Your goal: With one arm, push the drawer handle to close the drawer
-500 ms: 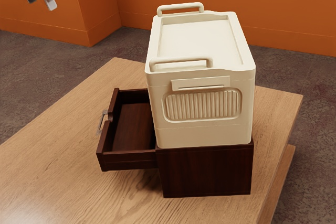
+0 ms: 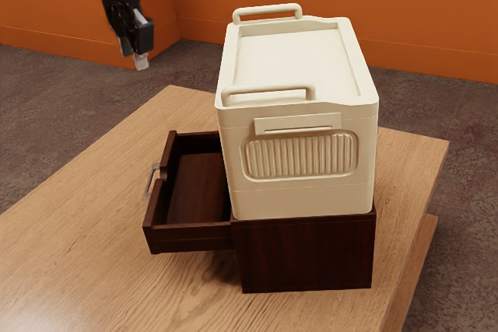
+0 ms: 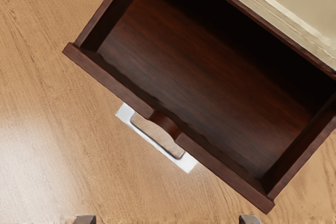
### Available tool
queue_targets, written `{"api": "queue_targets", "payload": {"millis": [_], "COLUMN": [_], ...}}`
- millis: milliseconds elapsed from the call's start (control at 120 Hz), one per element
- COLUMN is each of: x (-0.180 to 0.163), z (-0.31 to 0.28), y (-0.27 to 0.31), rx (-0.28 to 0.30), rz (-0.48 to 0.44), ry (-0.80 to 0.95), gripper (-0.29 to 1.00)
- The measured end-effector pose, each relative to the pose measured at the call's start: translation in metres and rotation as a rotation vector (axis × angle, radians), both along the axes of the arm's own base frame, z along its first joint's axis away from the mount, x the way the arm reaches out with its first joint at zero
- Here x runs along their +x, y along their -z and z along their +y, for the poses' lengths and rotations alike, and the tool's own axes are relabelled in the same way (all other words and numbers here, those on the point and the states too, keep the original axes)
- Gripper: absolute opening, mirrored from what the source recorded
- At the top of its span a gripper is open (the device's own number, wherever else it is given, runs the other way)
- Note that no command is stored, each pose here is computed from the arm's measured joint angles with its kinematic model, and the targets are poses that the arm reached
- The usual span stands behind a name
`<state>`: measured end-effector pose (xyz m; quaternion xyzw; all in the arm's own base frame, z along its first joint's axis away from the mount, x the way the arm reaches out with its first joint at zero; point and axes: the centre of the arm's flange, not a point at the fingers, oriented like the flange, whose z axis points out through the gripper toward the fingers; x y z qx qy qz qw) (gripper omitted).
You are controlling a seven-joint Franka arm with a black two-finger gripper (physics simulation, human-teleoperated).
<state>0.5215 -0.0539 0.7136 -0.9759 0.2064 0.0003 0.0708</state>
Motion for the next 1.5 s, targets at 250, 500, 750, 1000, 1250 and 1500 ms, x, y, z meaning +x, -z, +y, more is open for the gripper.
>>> {"api": "queue_targets", "payload": {"millis": [250,500,750,1000,1250,1500], "x": [-0.002,-0.028,-0.045,-0.046,-0.044,-0.046], "z": [-0.031,0.095,0.104,0.096,0.070,0.073], "y": [0.110,0.170,0.239,0.284,0.292,0.296], "rx": [0.010,-0.036,-0.028,-0.029,-0.017,-0.016], "rz": [0.147,0.188,0.146,0.003,-0.130,-0.185], "ry": [0.085,-0.083,-0.002,0.127,0.264,0.303], "gripper": [0.02,-0.06,-0.08,-0.08,-0.08,-0.08]}}
